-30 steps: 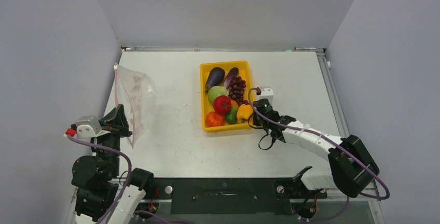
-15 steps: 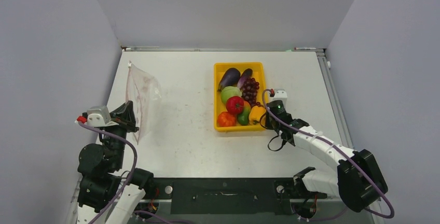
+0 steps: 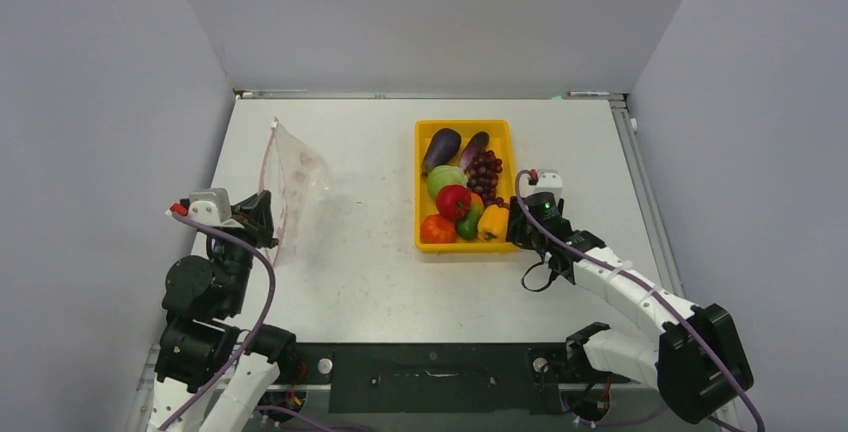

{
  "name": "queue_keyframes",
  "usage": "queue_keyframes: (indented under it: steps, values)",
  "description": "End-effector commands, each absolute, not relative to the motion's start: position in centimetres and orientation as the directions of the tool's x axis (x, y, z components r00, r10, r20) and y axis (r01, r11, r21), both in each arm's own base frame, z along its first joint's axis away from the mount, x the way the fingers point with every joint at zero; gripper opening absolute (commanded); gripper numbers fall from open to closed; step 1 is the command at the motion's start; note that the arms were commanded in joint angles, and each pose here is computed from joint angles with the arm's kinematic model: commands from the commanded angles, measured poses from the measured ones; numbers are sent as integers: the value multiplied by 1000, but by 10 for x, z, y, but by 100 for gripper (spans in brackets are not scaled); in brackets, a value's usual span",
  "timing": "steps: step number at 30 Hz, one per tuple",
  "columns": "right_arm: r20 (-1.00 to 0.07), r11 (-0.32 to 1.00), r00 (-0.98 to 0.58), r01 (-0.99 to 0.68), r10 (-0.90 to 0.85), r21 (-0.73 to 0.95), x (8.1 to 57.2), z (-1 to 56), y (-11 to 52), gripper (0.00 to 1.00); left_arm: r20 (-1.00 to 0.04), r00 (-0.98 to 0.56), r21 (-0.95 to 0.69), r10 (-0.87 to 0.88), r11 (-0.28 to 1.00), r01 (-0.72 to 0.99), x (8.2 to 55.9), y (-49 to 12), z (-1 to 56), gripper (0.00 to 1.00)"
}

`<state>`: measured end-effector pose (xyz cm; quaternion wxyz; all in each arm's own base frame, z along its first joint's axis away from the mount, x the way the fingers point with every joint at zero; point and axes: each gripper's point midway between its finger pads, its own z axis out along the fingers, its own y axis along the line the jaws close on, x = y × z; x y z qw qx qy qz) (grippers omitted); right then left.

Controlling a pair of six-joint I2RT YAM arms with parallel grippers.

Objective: Place the food in the zip-top bag and seal the zipper
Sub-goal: Move the bin to the center of the board, then open the zipper of the food storage bag at the center of the board.

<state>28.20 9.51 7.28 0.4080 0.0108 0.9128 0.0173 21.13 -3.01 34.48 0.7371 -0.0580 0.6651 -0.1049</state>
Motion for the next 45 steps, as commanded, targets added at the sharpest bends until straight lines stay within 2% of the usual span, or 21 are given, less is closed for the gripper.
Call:
queue_keyframes:
  steps: [1,6,11,17,26,30,35,45]
  values:
    - [-816,995,-572,18,91,98,292,121,97,58,-963,109,-235,-247,965,113,211,-36,362,0]
    - [-842,988,-528,-34,111,151,292,156,106,59,-971,50,-227,-233,968,112,218,-40,356,0]
    - [-861,942,-489,-206,136,266,285,198,139,60,-974,-3,-224,-225,968,111,225,-45,348,0]
    - [-874,874,-471,-369,115,315,268,241,179,61,-972,-101,-222,-213,970,94,231,-49,332,0]
    - [-854,706,-487,-539,184,460,243,280,255,60,-956,-223,-212,-192,975,71,232,-55,312,0]
    - [-831,627,-511,-579,218,521,232,288,288,59,-943,-268,-222,-197,973,67,230,-60,305,0]
    - [-822,587,-529,-604,212,539,217,287,325,61,-923,-326,-248,-207,964,92,228,-77,294,0]
    - [-785,521,-539,-595,305,612,208,301,371,63,-911,-382,-196,-153,978,77,227,-103,272,0]
